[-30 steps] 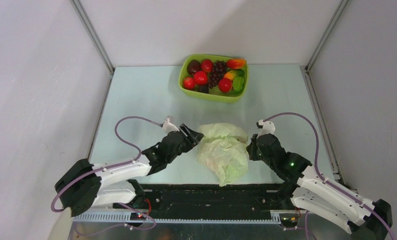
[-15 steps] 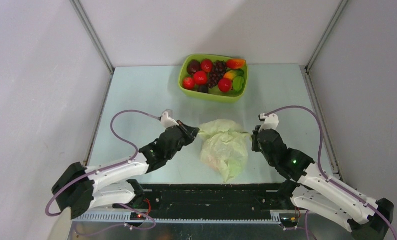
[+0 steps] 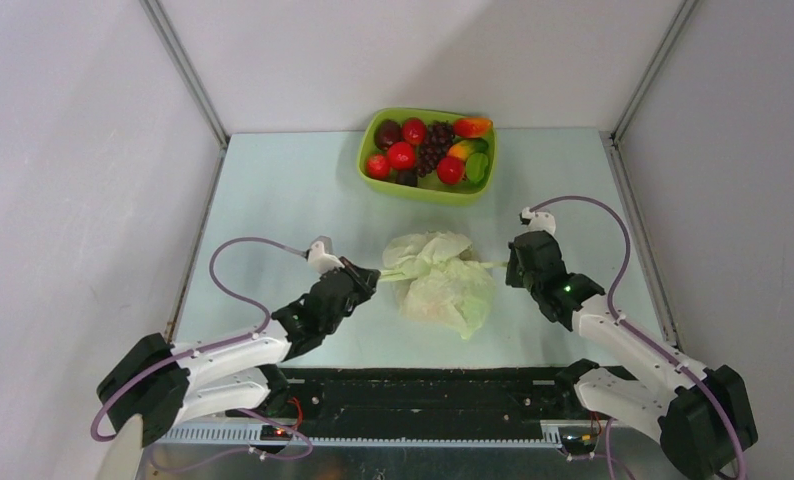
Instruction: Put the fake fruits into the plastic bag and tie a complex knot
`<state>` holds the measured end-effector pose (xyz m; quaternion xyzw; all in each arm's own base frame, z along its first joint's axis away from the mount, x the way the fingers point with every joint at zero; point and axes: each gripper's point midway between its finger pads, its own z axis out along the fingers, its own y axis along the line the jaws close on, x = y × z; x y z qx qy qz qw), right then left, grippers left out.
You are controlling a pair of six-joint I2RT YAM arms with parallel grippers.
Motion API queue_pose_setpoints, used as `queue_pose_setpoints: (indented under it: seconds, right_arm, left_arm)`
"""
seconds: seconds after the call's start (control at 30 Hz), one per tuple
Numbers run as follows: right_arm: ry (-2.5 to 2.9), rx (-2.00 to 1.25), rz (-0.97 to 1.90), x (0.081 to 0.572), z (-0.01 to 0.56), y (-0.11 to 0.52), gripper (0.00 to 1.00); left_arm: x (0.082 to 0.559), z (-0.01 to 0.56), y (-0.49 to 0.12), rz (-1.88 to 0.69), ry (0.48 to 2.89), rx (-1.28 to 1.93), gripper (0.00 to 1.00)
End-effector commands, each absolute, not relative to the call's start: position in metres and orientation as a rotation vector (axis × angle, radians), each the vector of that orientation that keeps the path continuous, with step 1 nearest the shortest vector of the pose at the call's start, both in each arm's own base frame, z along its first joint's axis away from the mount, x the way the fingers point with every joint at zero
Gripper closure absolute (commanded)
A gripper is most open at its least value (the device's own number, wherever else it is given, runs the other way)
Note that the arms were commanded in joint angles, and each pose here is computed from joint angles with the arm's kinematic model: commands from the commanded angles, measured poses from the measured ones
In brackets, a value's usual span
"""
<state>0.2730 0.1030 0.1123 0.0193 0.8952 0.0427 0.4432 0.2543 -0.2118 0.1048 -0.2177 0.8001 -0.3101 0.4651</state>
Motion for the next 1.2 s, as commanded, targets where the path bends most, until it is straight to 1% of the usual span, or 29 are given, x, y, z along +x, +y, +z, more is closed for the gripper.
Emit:
queue_pose_setpoints:
  seconds: [0.0, 0.1, 0.2, 0.27, 0.37, 0.47, 0.57, 0.7, 0.93, 1.0, 1.03, 1.17]
  right_arm:
    - [2.073, 0.133, -0.067, 0.294, 0.153, 0.065, 1.0]
    - [2.009, 0.1, -0.066, 0.305, 0.186, 0.069, 1.0]
    - [1.933, 0.069, -0.125, 0.313, 0.224, 0.068, 1.0]
    - [1.919, 0.073, -0.168, 0.314, 0.23, 0.062, 1.0]
    - [1.981, 0.159, -0.16, 0.318, 0.209, 0.045, 1.0]
    - [2.039, 0.183, -0.149, 0.319, 0.173, 0.041, 1.0]
    - [2.093, 0.226, -0.165, 0.319, 0.147, 0.034, 1.0]
    - [2.137, 0.232, -0.181, 0.321, 0.125, 0.03, 1.0]
    - [2.105, 0.228, -0.172, 0.323, 0.135, 0.028, 1.0]
    - [2.1, 0.224, -0.179, 0.321, 0.142, 0.026, 1.0]
    - [2.077, 0.226, -0.17, 0.32, 0.152, 0.026, 1.0]
    - [2.013, 0.221, -0.169, 0.32, 0.178, 0.026, 1.0]
  left_arm:
    - [0.28, 0.115, -0.161, -0.461, 1.859, -0.555, 1.0]
    - [0.288, 0.147, -0.167, -0.462, 1.82, -0.49, 1.0]
    - [0.292, 0.189, -0.171, -0.481, 1.753, -0.394, 1.0]
    - [0.29, 0.201, -0.168, -0.483, 1.724, -0.369, 1.0]
    - [0.286, 0.185, -0.157, -0.477, 1.73, -0.411, 1.0]
    - [0.281, 0.145, -0.147, -0.471, 1.778, -0.464, 1.0]
    - [0.28, 0.12, -0.135, -0.421, 1.806, -0.484, 1.0]
    - [0.282, 0.104, -0.124, -0.383, 1.819, -0.493, 1.0]
    - [0.284, 0.115, -0.118, -0.375, 1.798, -0.48, 1.0]
    - [0.282, 0.129, -0.12, -0.411, 1.777, -0.472, 1.0]
    - [0.284, 0.149, -0.122, -0.439, 1.737, -0.464, 1.0]
    - [0.284, 0.177, -0.121, -0.416, 1.721, -0.391, 1.0]
